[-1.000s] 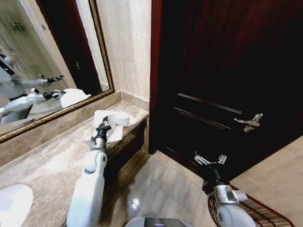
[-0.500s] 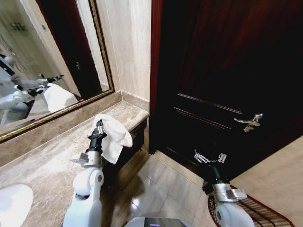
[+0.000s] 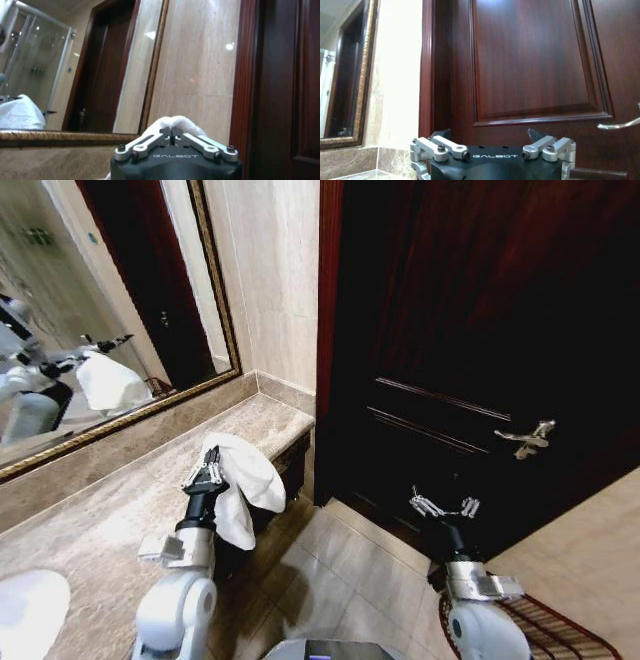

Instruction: Discard the used towel into the hamper.

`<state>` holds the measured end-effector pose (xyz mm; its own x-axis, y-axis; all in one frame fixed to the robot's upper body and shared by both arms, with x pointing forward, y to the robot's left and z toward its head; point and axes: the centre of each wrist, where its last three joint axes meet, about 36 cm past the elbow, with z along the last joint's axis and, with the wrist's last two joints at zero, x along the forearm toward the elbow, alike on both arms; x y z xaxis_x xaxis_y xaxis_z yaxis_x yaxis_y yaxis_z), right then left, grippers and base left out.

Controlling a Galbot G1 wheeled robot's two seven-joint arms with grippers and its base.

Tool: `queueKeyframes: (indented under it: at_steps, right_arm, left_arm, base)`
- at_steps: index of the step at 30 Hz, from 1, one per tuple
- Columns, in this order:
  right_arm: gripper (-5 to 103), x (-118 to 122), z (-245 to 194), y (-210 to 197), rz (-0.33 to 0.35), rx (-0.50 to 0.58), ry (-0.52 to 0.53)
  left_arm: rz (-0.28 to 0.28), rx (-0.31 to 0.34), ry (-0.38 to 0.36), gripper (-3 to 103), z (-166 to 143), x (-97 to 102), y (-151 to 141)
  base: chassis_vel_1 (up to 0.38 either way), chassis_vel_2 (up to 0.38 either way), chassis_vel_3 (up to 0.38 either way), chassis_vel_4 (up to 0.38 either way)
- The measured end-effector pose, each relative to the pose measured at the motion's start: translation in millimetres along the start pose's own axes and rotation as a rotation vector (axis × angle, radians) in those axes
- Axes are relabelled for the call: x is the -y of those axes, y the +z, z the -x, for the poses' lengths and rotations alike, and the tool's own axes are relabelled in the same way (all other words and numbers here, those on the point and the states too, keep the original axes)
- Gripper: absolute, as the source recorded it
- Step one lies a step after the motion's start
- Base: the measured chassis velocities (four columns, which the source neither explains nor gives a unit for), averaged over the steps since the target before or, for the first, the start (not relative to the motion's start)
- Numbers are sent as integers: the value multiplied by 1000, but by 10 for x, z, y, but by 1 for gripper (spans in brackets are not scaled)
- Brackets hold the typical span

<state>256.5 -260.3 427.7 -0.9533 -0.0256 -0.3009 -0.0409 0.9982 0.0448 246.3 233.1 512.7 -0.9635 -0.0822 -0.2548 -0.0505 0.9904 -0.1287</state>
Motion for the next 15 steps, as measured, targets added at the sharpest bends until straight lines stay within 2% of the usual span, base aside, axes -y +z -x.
queueKeyframes:
  at_steps: [5,9,15]
  right_arm:
    - [100,5,-16,26,-16,16,14]
    - [100,-5,-5,0,-31,47,22]
    - [100,14,-21,24,-50,80,29]
  left_arm:
    - [14,-48,32,0,-163,141,-36]
    - [40,-59,11,0,-195,95,-32]
    - [46,-50,-3,0,-206,73,-31]
  base:
    - [0,0,0,0]
    - [0,0,0,0]
    - [0,0,0,0]
